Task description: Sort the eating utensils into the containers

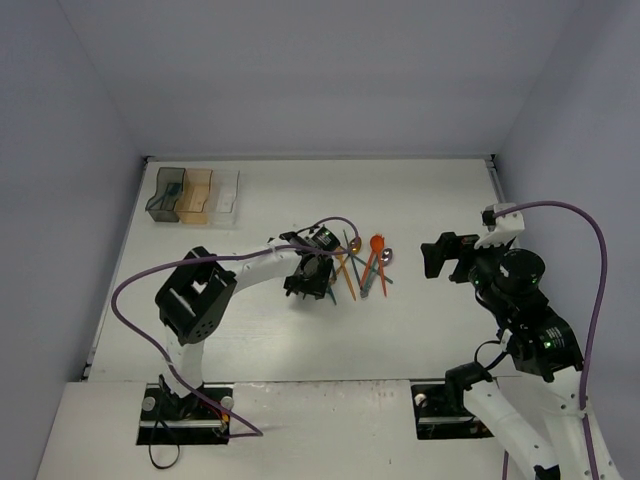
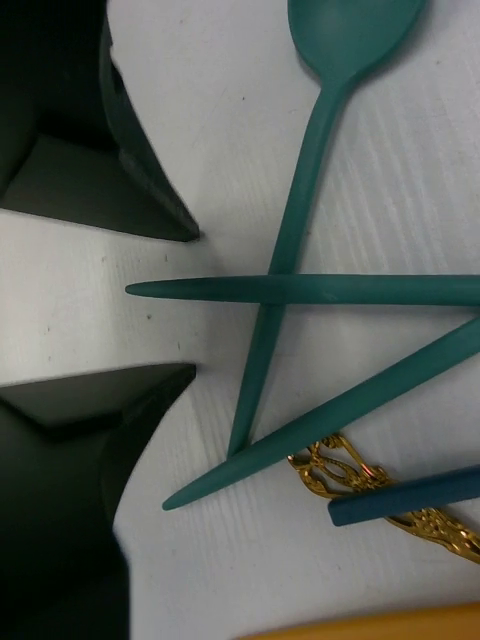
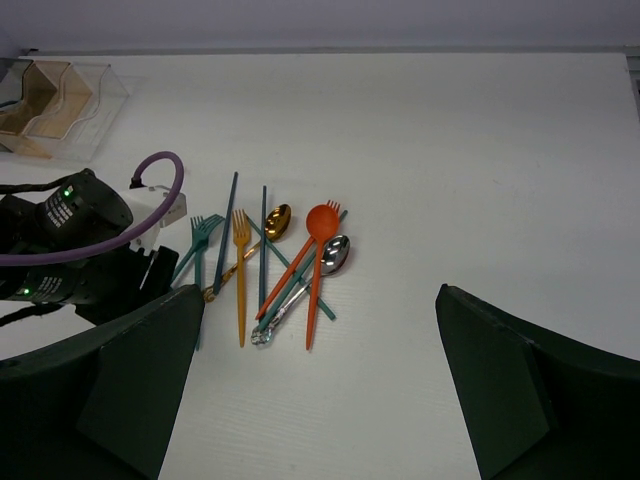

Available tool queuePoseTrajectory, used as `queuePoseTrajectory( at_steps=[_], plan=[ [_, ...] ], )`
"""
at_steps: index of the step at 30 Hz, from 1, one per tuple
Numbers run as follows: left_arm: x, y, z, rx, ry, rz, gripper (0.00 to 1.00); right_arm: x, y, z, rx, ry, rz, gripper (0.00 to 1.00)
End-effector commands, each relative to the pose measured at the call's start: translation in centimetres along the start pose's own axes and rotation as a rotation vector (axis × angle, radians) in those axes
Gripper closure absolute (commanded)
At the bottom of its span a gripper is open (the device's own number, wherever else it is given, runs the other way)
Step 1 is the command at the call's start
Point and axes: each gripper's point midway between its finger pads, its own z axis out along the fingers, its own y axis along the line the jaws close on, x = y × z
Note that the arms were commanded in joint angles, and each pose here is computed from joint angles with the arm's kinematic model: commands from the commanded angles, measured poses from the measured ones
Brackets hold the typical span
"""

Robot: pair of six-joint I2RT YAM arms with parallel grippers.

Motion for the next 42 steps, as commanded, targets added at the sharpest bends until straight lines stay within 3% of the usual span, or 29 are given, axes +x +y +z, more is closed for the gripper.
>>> queuePoseTrajectory(
  at_steps=[1, 3, 5, 12, 18, 23, 31, 38, 42],
  plan=[
    [-1.7, -0.8, -0.7, 0.01, -0.051, -0.008, 0.66, -1.7, 0.4, 0.1, -0.011, -0.057, 0.004, 0.0],
    [-1.8, -0.7, -0.8, 0.01, -0.053, -0.01, 0.89, -1.8, 0.3, -0.1, -0.008, -0.063, 0.005, 0.0],
    [-1.9, -0.8, -1.2, 0.015, -0.061, -0.014, 0.98, -1.8, 0.2, -0.1, -0.004, -0.064, 0.003, 0.0],
    [-3.1, -0.7, -3.9, 0.037, -0.13, -0.015, 1.0, -1.8, 0.3, -0.2, -0.005, -0.064, 0.0, 0.0],
    [-5.5, 0.9, -9.4, 0.033, -0.237, -0.001, 1.0, -2.1, 0.3, -0.2, -0.005, -0.065, -0.004, 0.0],
    [-8.3, 7.2, -12.5, 0.005, -0.285, -0.108, 1.0, -2.3, 0.3, -0.1, -0.005, -0.064, -0.01, 0.0],
    [-11.0, 23.9, -16.4, -0.172, -0.325, -0.201, 1.0, -2.4, 0.1, 0.2, 0.004, -0.055, -0.038, 0.0],
    [-11.2, 36.7, -17.3, -0.388, -0.275, -0.265, 1.0, -2.1, 0.0, 0.8, 0.007, -0.035, -0.063, 0.0],
    [-11.3, 40.4, -16.3, -0.42, -0.232, -0.296, 1.0, -1.9, -0.6, 1.2, 0.038, -0.021, -0.076, 0.0]
  ],
)
